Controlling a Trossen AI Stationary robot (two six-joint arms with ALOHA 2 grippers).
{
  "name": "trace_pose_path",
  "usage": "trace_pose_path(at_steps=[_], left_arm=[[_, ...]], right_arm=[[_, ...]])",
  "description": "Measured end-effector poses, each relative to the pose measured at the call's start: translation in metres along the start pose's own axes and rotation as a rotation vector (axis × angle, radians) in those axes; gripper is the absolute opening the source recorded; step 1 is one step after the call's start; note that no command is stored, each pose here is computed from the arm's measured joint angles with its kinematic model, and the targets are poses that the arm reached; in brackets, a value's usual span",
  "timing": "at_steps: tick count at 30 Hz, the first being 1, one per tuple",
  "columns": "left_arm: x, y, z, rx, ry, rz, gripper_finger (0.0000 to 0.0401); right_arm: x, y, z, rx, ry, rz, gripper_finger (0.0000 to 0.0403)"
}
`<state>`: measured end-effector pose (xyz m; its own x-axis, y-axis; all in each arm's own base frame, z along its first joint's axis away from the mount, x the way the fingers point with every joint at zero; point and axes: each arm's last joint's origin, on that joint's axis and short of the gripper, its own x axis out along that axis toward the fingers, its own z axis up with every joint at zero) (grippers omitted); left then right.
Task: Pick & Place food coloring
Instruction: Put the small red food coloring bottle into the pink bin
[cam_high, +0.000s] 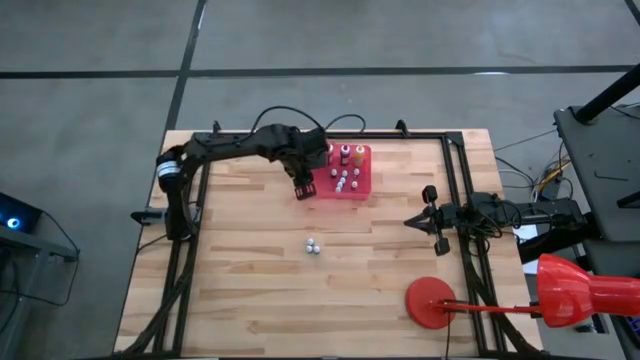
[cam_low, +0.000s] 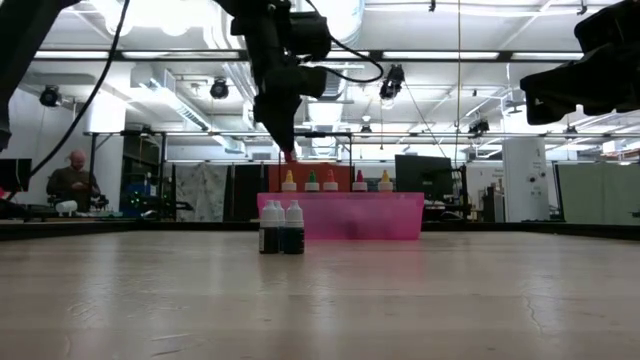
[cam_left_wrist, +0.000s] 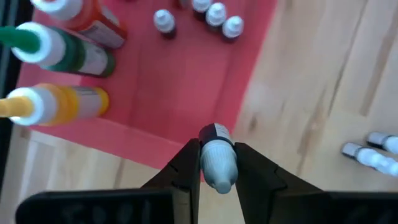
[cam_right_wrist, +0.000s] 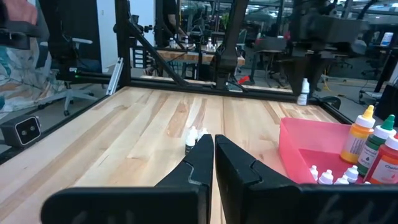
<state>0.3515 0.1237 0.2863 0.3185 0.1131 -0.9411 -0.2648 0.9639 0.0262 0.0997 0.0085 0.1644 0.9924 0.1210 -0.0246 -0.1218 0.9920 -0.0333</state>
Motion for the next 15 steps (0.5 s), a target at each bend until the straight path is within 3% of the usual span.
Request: trace_pose_path(at_steps=[8,15], left_arm=[[0.018,0.016,0.004,-0.035,0.029,0.004,0.0055],[0.039,0.021,0.026,-0.047,0.045,-0.001,0.0055]], right_arm=[[0.0,0.0,0.0,0.0,-0.001,-0.001,0.0008],[0.0,0.0,0.0,0.0,0.0,-0.001,0.0008]])
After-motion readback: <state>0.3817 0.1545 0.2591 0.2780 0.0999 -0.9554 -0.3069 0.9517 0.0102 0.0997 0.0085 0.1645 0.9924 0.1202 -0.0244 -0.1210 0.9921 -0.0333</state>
